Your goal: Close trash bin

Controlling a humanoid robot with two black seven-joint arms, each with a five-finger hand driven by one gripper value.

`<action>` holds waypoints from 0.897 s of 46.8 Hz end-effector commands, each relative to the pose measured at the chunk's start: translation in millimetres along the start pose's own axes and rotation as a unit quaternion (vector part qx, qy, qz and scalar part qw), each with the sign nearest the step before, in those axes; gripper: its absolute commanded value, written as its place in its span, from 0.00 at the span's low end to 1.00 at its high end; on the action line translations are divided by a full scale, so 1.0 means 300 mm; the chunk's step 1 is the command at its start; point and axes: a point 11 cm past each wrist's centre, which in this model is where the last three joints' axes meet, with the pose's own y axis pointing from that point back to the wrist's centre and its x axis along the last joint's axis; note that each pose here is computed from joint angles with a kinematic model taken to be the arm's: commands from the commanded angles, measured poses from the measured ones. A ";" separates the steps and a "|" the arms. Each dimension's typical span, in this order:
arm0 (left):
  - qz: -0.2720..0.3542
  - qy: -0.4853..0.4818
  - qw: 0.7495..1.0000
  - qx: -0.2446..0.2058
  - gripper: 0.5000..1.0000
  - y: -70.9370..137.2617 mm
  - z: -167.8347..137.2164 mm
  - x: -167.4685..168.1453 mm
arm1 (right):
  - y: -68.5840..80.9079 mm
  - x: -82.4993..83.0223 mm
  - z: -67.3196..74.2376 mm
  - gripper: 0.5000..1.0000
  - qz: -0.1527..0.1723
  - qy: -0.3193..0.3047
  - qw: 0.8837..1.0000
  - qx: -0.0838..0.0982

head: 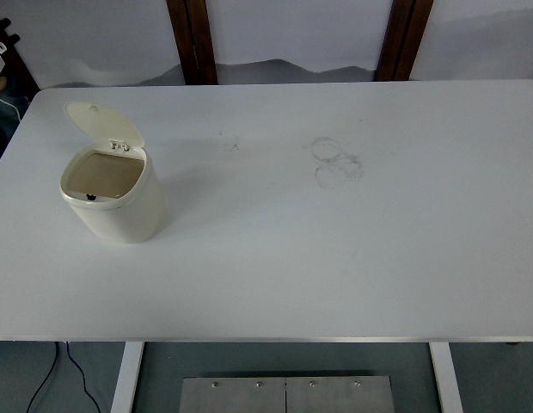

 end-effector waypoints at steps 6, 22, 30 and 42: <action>-0.016 -0.099 0.993 0.066 1.00 -0.057 -0.047 -0.103 | 0.000 0.000 0.000 0.99 0.000 0.000 1.000 0.000; -0.057 -0.216 0.966 0.131 1.00 -0.094 -0.067 -0.293 | 0.000 0.000 0.000 0.99 0.000 0.000 1.000 0.000; -0.078 -0.260 0.949 0.162 1.00 -0.073 -0.066 -0.379 | 0.000 0.000 0.000 0.99 0.000 0.000 1.000 0.000; -0.084 -0.319 0.922 0.201 1.00 -0.036 -0.067 -0.421 | 0.000 0.000 0.000 0.99 0.000 0.000 1.000 0.000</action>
